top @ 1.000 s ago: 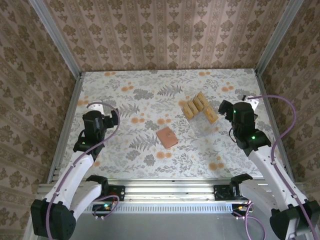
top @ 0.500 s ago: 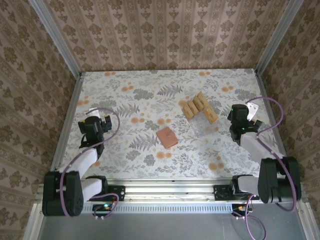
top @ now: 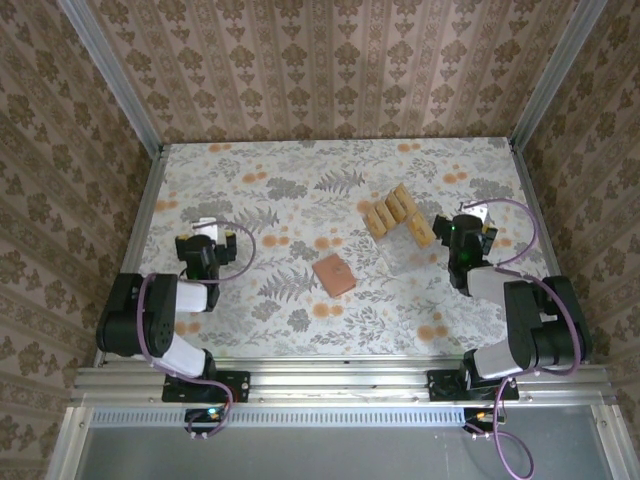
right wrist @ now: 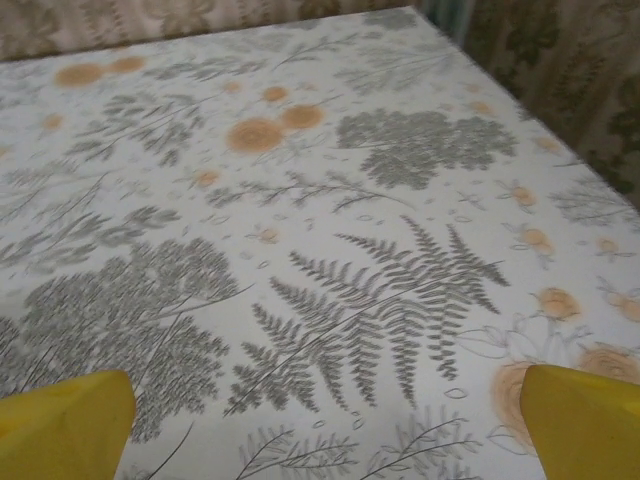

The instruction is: Put the credit cards into the card holder

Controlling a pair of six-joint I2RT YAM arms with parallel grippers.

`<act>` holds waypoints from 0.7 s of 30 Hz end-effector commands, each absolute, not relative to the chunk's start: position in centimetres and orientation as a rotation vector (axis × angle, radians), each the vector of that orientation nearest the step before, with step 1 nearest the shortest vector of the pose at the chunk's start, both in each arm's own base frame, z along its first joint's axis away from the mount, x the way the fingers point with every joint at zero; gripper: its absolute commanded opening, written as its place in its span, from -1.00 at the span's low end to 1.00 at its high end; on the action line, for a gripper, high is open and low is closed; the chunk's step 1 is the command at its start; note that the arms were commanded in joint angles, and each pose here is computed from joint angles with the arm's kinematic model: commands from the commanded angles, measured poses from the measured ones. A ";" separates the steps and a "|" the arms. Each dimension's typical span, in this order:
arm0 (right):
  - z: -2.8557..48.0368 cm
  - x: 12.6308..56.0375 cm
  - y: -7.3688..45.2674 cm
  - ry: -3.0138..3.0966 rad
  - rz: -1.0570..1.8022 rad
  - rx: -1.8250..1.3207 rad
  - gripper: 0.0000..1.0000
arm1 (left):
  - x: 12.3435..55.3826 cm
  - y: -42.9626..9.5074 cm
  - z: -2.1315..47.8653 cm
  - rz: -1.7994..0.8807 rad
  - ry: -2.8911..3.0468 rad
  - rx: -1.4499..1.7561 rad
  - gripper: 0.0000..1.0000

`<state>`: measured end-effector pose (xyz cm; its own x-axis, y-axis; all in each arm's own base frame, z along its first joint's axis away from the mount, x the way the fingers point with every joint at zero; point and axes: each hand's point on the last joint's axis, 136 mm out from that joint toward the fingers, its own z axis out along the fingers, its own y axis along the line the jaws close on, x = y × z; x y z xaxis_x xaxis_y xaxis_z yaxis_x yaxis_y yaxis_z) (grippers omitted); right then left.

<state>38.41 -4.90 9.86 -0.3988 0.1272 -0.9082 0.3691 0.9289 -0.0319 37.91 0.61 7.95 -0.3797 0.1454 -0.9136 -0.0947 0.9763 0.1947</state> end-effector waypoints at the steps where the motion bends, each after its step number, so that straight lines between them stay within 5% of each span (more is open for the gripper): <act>1: 10.9 39.8 -3.2 1.933 -0.204 0.241 1.00 | 39.2 -0.6 10.0 0.206 1.855 0.088 1.00; 21: 10.0 39.4 -2.5 1.888 -0.177 0.199 1.00 | 39.9 0.1 9.7 0.131 1.896 0.074 1.00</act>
